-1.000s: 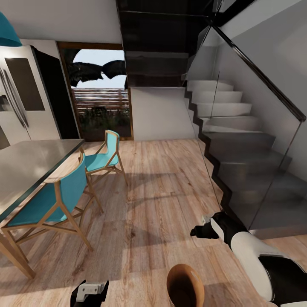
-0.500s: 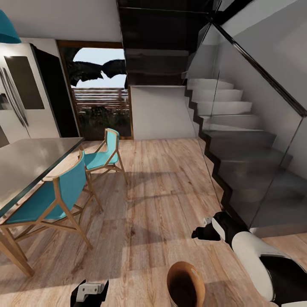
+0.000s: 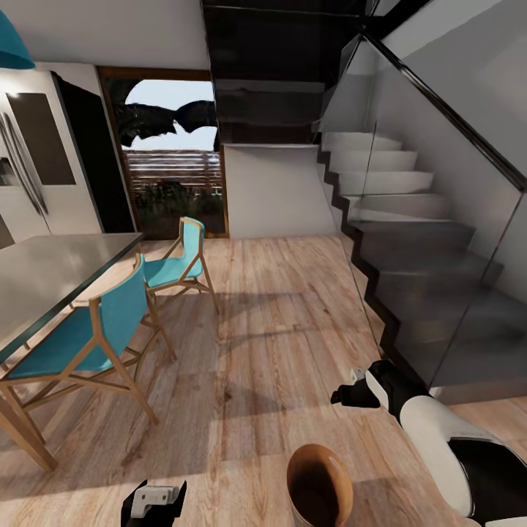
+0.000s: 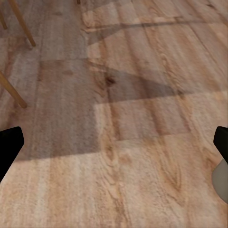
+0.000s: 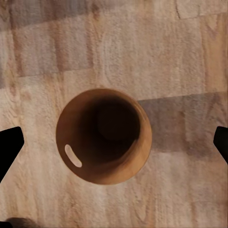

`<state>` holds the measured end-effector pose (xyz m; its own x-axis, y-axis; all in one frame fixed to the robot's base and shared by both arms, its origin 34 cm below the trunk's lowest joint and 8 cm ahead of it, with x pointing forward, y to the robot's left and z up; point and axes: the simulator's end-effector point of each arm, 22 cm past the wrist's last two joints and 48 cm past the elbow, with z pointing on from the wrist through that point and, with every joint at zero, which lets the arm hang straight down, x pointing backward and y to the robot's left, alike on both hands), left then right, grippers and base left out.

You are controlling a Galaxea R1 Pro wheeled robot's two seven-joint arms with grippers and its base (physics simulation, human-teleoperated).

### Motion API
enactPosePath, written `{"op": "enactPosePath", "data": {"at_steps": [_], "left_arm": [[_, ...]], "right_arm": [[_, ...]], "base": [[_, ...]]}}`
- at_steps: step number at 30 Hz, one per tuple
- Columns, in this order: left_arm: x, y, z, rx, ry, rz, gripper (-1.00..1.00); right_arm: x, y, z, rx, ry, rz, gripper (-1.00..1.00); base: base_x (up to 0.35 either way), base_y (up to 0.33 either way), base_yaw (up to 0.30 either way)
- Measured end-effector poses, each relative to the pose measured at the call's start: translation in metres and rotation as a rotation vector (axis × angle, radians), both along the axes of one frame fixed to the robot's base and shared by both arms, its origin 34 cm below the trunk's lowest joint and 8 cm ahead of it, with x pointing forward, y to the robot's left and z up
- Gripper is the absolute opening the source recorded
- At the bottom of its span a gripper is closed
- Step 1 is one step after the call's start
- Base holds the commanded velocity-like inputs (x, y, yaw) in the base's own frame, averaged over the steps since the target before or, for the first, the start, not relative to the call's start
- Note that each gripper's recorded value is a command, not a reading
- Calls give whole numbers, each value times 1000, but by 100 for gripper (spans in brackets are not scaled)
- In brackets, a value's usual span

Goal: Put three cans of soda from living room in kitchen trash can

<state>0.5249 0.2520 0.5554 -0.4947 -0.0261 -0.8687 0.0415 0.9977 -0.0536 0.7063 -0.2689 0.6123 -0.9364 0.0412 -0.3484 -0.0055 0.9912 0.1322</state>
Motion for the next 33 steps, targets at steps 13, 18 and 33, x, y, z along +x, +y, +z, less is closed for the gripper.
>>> {"op": "enactPosePath", "data": {"at_steps": [13,18,33], "left_arm": [[-3,0,-25,0,-1,0,100],[-5,0,-35,0,-2,0,100],[-12,0,-70,0,10,0,100]], "right_arm": [[0,-2,-22,-10,-10,3,100],[-2,-3,-32,-12,-10,1,100],[-9,-7,-70,-14,4,-3,100]], "base": [[0,0,0],[0,0,0],[0,0,0]]}}
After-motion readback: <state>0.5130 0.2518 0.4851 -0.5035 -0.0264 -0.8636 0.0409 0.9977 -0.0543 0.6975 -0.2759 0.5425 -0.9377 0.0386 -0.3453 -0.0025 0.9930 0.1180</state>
